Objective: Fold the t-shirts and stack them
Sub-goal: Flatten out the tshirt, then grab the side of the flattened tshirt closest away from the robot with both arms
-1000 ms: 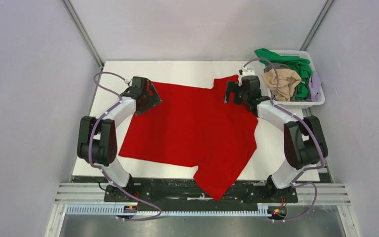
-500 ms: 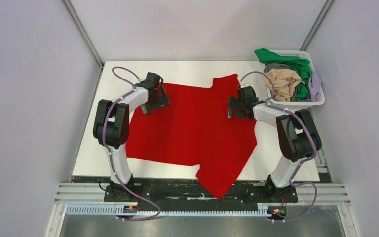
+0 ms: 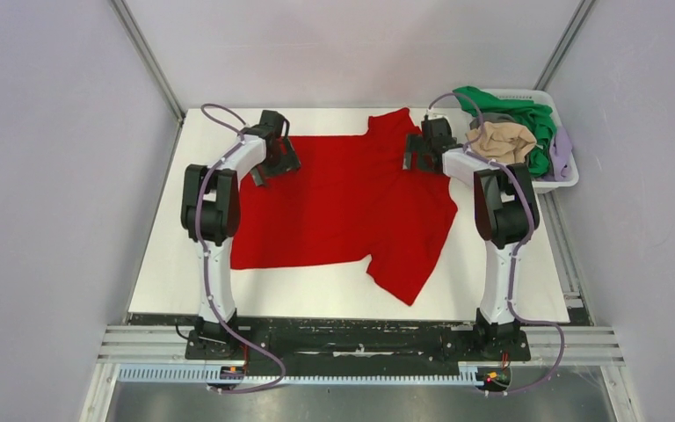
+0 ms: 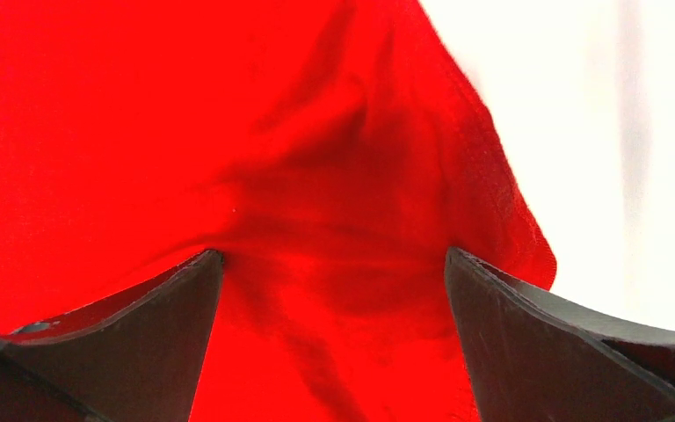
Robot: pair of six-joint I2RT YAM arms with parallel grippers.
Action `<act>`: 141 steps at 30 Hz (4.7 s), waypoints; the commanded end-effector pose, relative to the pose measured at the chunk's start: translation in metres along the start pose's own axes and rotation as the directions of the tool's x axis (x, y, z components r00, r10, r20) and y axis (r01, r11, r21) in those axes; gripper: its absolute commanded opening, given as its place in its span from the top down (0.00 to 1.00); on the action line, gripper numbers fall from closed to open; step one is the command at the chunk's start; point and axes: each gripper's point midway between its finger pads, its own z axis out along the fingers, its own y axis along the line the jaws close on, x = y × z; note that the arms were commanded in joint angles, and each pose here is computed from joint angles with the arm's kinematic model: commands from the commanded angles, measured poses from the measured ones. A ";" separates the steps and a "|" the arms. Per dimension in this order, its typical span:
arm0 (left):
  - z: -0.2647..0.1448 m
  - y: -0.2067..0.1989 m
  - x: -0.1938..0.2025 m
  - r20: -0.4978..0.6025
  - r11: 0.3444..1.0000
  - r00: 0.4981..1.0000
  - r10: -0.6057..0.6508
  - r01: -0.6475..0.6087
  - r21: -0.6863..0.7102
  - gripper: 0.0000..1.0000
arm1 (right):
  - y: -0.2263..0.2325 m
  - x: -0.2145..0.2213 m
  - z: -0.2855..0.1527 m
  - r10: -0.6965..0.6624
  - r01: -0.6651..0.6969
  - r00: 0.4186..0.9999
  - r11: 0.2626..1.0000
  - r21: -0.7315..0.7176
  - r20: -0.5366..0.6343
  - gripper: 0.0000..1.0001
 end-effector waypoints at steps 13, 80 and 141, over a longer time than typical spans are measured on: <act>-0.092 0.014 -0.004 0.152 0.995 0.987 -0.053 0.040 0.087 0.00 | -0.029 -0.035 -0.098 0.022 -0.014 0.982 0.999 -0.042 0.188 0.02; -0.088 0.204 0.200 -0.140 0.884 0.910 -0.389 0.327 -0.334 0.55 | -0.074 0.057 -0.172 0.118 -0.118 0.922 0.993 -0.024 0.370 0.02; -0.108 0.186 0.135 0.143 0.900 0.910 -0.389 0.408 -0.152 0.98 | 0.013 0.315 -0.246 -0.694 0.571 0.642 0.716 -0.402 -0.326 0.91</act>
